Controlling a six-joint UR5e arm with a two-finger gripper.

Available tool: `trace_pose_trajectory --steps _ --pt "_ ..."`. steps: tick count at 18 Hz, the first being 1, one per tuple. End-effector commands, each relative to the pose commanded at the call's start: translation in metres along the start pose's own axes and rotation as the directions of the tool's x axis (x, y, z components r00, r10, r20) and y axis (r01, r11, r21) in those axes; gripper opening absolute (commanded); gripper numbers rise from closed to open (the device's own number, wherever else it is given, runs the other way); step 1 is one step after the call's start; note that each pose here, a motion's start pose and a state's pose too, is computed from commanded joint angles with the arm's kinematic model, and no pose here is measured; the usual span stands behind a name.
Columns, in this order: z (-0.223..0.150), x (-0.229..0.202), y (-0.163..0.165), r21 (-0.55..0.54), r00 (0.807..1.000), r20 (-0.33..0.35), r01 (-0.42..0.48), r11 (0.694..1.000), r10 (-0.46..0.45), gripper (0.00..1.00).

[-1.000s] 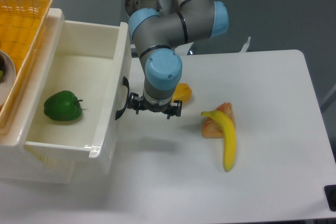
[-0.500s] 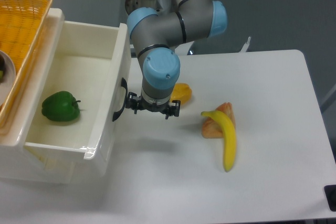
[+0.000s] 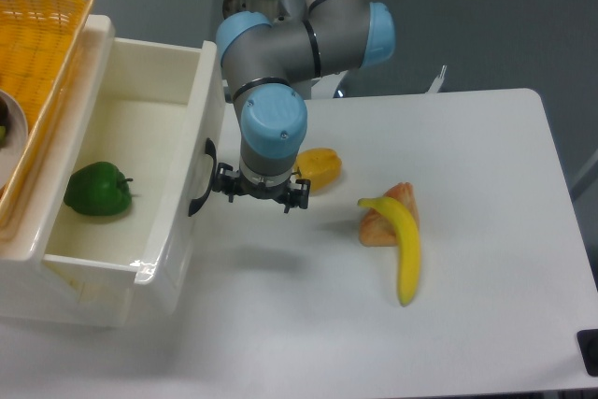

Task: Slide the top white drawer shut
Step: 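Press the gripper against the drawer front beside the black handle, then push the drawer front inward with the gripper until the drawer shuts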

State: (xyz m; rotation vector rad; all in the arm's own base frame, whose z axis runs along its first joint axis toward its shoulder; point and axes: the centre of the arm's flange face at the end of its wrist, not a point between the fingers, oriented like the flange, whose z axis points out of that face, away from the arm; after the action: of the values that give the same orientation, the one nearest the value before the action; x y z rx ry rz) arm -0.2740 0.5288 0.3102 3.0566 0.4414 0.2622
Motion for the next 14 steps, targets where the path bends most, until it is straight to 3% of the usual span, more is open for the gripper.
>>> trace_pose_trajectory --steps 14 --pt "0.003 0.031 -0.007 -0.003 0.999 -0.001 -0.052 0.999 0.052 1.00"
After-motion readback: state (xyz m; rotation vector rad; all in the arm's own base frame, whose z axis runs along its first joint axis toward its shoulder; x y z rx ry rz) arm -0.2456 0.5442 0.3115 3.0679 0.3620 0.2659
